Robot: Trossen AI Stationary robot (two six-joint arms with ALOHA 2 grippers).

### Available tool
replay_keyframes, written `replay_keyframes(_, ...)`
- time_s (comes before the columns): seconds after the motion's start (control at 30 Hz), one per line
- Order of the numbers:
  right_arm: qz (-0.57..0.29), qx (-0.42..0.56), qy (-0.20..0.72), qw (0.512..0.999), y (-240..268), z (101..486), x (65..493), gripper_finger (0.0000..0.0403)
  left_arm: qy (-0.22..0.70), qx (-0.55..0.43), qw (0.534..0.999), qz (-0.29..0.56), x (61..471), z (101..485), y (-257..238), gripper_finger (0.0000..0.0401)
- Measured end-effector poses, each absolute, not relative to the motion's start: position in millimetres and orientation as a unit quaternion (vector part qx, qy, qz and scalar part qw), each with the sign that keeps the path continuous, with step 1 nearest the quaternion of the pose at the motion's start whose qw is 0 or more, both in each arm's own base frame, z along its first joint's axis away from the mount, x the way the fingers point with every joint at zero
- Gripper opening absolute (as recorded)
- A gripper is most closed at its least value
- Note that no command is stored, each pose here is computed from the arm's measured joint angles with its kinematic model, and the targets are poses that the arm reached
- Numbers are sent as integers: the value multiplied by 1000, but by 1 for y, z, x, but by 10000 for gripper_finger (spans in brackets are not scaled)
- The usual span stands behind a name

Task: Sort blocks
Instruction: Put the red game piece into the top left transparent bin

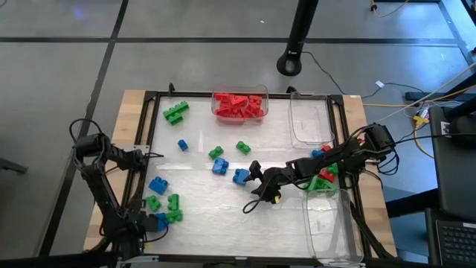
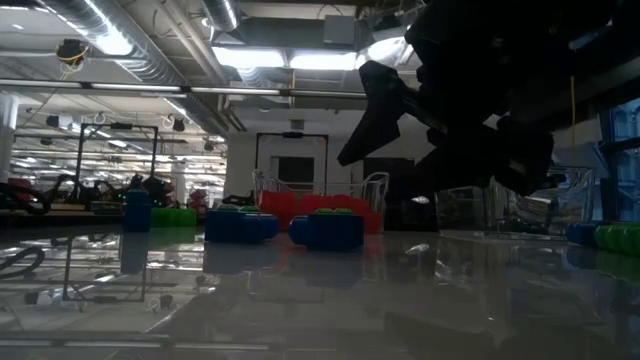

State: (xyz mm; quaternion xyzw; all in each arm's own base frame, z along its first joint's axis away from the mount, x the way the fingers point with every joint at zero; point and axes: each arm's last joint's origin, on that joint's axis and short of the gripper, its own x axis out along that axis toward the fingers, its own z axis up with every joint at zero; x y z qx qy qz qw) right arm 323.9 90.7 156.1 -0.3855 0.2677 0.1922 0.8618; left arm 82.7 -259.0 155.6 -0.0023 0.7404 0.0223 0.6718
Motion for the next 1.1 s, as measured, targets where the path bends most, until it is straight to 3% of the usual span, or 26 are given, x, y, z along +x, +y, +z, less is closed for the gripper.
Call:
replay_keyframes(0.47,192,-385,268,862,91,156,324,293,727,-43,685,21,127,194,-262,131)
replay_keyframes(0.87,192,-385,268,862,91,156,324,293,578,-98,806,81,194,260,-199,133)
replay_keyframes(1.1,192,-385,268,862,91,156,324,293,529,-44,839,119,233,272,-144,134)
